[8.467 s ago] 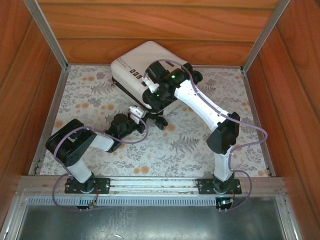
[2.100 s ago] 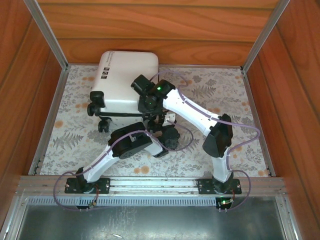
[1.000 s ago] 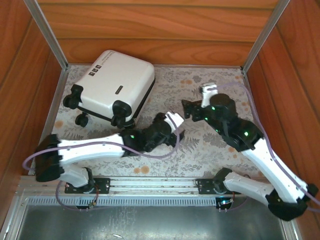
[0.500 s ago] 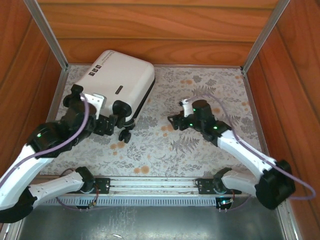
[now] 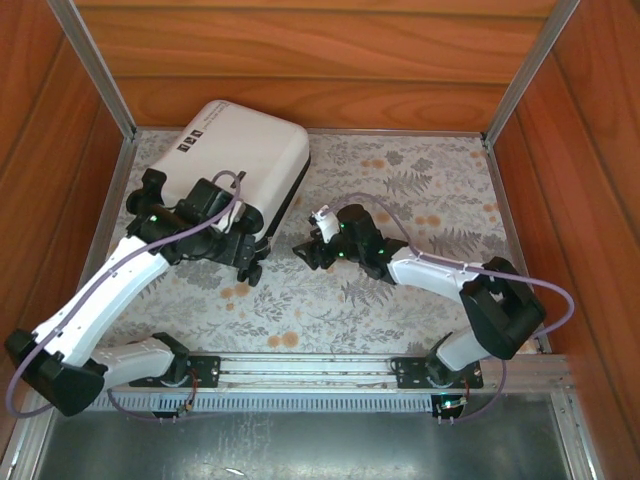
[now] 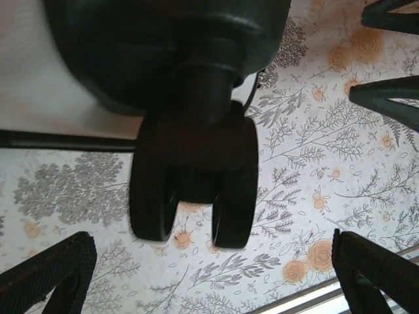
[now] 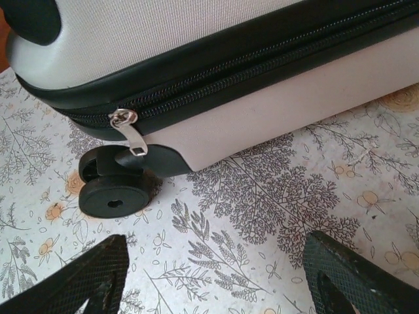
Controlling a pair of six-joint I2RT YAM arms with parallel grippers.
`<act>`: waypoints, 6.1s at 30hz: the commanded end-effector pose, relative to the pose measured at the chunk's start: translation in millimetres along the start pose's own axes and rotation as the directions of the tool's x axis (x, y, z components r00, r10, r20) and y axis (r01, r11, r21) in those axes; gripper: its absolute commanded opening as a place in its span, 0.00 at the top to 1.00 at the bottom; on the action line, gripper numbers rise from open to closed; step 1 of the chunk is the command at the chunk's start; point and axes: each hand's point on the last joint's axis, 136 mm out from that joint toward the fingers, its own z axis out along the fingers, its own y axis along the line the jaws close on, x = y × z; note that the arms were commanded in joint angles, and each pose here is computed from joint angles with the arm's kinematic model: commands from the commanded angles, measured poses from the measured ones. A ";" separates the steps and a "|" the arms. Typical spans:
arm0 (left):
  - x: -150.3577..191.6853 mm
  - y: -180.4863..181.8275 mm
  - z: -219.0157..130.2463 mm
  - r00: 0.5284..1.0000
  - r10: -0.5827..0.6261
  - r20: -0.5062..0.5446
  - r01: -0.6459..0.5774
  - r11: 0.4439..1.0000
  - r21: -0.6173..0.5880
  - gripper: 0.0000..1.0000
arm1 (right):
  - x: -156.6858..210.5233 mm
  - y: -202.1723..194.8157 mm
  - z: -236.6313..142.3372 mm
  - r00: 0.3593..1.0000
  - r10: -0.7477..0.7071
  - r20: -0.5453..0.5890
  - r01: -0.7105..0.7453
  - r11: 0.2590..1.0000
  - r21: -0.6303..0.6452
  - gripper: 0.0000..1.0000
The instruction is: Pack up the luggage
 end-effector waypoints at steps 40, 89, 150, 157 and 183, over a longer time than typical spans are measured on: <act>-41.2 1.9 47.5 0.996 -0.017 -0.084 0.021 0.999 0.047 1.00 | -5.3 25.6 67.8 0.945 -0.217 0.244 0.232 0.972 -0.035 0.40; -39.7 9.5 41.6 0.999 -0.031 -0.043 0.031 0.999 0.012 1.00 | -20.8 34.6 56.2 0.987 -0.066 0.147 0.077 0.995 -0.068 0.33; -32.6 10.4 30.7 1.000 -0.001 0.031 0.000 0.999 0.043 1.00 | -16.1 12.5 -6.6 0.971 -0.214 0.105 0.222 0.972 -0.071 0.41; -30.9 9.7 32.4 1.000 -0.004 0.025 0.003 0.999 0.049 1.00 | -28.2 21.2 22.2 0.932 -0.328 0.156 0.352 0.923 -0.155 0.36; -31.2 8.8 27.8 0.999 0.005 0.044 -0.007 0.998 0.055 1.00 | -39.7 27.5 65.9 0.927 -0.297 0.228 0.353 0.895 -0.271 0.50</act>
